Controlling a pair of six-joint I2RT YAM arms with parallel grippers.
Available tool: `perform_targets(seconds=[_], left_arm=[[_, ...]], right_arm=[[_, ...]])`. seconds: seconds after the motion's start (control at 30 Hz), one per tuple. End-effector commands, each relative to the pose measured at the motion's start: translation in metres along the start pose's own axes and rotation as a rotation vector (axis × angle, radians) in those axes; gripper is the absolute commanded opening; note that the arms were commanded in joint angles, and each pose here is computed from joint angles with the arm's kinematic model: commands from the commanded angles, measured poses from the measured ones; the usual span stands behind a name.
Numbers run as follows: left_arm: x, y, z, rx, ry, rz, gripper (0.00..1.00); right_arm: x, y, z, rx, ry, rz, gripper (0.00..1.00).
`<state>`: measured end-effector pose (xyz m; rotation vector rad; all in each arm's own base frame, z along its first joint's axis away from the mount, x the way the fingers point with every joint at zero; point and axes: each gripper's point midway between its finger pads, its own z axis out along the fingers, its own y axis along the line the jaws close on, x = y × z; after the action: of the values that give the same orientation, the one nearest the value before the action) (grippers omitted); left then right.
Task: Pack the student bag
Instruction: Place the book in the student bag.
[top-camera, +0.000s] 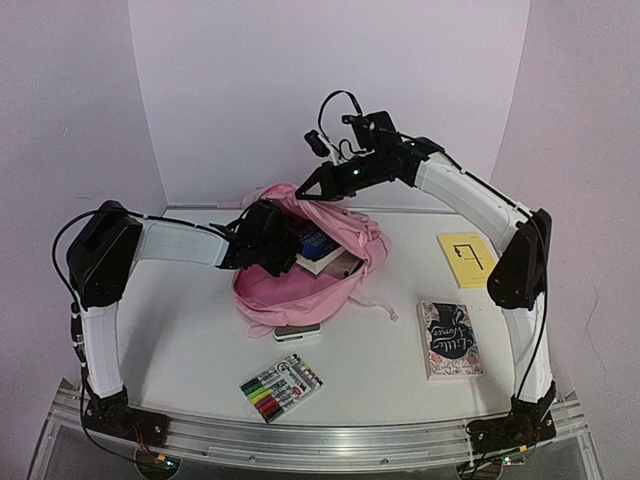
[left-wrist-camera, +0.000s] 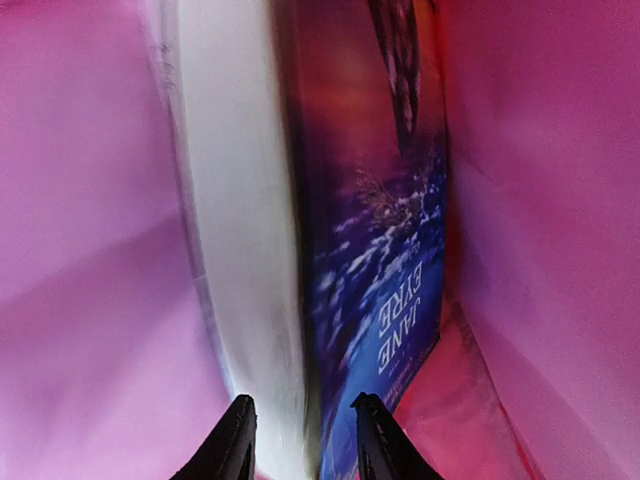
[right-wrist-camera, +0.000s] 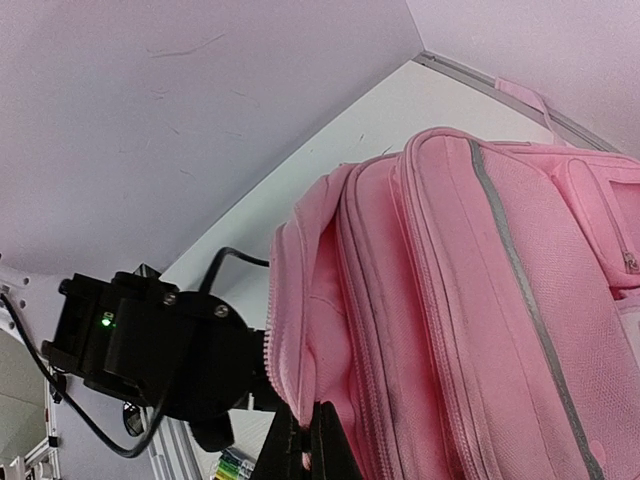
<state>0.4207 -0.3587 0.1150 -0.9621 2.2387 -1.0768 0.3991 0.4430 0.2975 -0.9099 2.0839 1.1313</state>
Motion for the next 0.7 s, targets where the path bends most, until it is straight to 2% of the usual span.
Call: perform_targets(seconds=[0.0, 0.17, 0.33, 0.5, 0.67], left_arm=[[0.007, -0.036, 0.014, 0.083, 0.040, 0.053, 0.32], [0.012, -0.055, 0.025, 0.164, 0.055, 0.095, 0.24], [0.009, -0.062, 0.039, 0.167, 0.054, 0.135, 0.18], [-0.025, -0.046, 0.054, 0.150, 0.010, 0.084, 0.18], [-0.038, -0.056, 0.051, 0.151, 0.037, 0.175, 0.23]], right_arm=[[-0.052, 0.052, -0.046, -0.100, -0.166, -0.122, 0.00], [-0.045, 0.057, -0.045, -0.132, -0.147, -0.114, 0.00], [-0.040, 0.066, -0.044, -0.173, -0.129, -0.109, 0.00], [-0.037, 0.068, -0.045, -0.184, -0.121, -0.102, 0.00], [-0.037, 0.041, -0.038, -0.123, -0.122, -0.072, 0.00]])
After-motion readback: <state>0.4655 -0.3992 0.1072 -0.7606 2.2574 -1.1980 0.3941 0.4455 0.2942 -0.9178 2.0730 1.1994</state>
